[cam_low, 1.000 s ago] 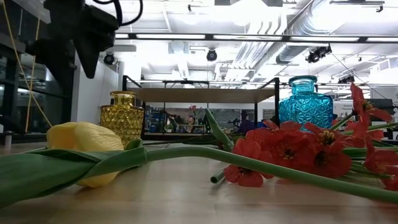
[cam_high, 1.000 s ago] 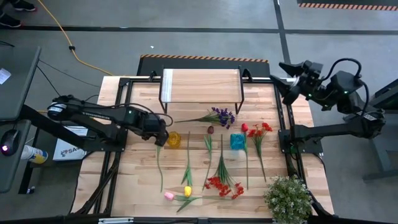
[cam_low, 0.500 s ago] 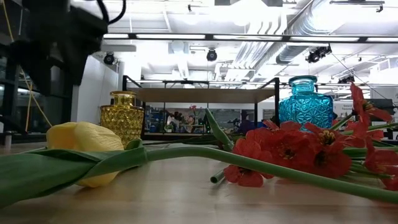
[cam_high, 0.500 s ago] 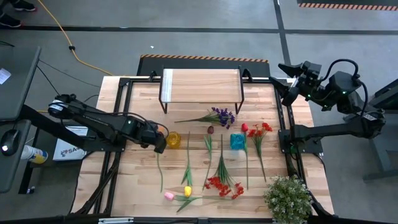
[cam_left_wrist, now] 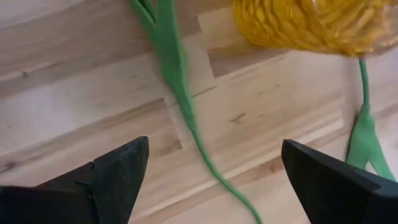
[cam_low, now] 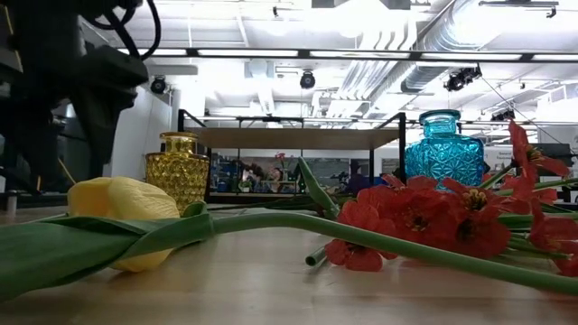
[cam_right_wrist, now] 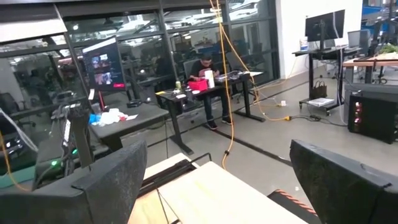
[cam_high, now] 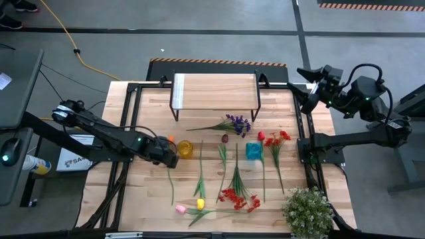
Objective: Pick and place flowers into a vace then onto a shelf
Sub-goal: Put the orange tulip into the yellow vase
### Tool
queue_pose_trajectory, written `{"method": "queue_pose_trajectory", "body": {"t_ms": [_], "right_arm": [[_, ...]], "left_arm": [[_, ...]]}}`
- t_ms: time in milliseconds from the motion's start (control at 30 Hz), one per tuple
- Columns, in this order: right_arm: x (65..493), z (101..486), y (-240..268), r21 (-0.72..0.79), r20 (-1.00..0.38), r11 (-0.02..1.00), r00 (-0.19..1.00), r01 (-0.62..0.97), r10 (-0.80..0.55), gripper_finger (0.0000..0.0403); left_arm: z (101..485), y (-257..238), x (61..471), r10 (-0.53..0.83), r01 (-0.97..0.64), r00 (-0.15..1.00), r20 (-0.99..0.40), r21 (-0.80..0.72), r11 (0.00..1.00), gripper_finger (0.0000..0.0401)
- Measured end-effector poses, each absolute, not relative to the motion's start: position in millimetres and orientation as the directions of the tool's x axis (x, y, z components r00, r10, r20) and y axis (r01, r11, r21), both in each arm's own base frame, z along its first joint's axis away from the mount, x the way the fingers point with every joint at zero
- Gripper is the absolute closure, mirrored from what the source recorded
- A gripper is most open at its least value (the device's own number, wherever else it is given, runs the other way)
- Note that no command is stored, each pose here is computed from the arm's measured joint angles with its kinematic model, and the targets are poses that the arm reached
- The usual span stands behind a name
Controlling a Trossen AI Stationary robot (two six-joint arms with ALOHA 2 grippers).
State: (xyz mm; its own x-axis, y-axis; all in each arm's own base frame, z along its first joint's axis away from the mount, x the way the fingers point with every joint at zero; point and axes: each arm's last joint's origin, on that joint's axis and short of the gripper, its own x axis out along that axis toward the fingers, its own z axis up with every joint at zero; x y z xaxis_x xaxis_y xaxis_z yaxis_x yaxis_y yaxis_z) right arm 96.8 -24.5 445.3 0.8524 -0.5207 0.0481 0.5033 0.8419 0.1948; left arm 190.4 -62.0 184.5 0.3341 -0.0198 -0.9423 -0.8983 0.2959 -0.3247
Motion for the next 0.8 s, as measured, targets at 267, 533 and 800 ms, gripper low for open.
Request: {"method": "queue_pose_trajectory", "body": {"t_ms": [267, 533, 800], "right_arm": [[97, 441, -24, 0.179, 0.003, 0.847, 0.861, 0.501, -0.509, 0.002], [97, 440, -25, 0.177, -0.001, 0.836, 0.849, 0.52, -0.528, 0.002], [97, 440, -23, 0.181, 0.0, 0.861, 0.876, 0.475, -0.483, 0.002]], "left_arm": [[181, -61, 188, 0.005, -0.908, 0.327, -0.945, -0.313, 0.279, 0.0002], [175, -62, 192, 0.009, -0.912, 0.317, -0.948, -0.302, 0.277, 0.0002], [158, -67, 205, 0.006, -0.919, 0.288, -0.958, -0.275, 0.282, 0.0002]]}}
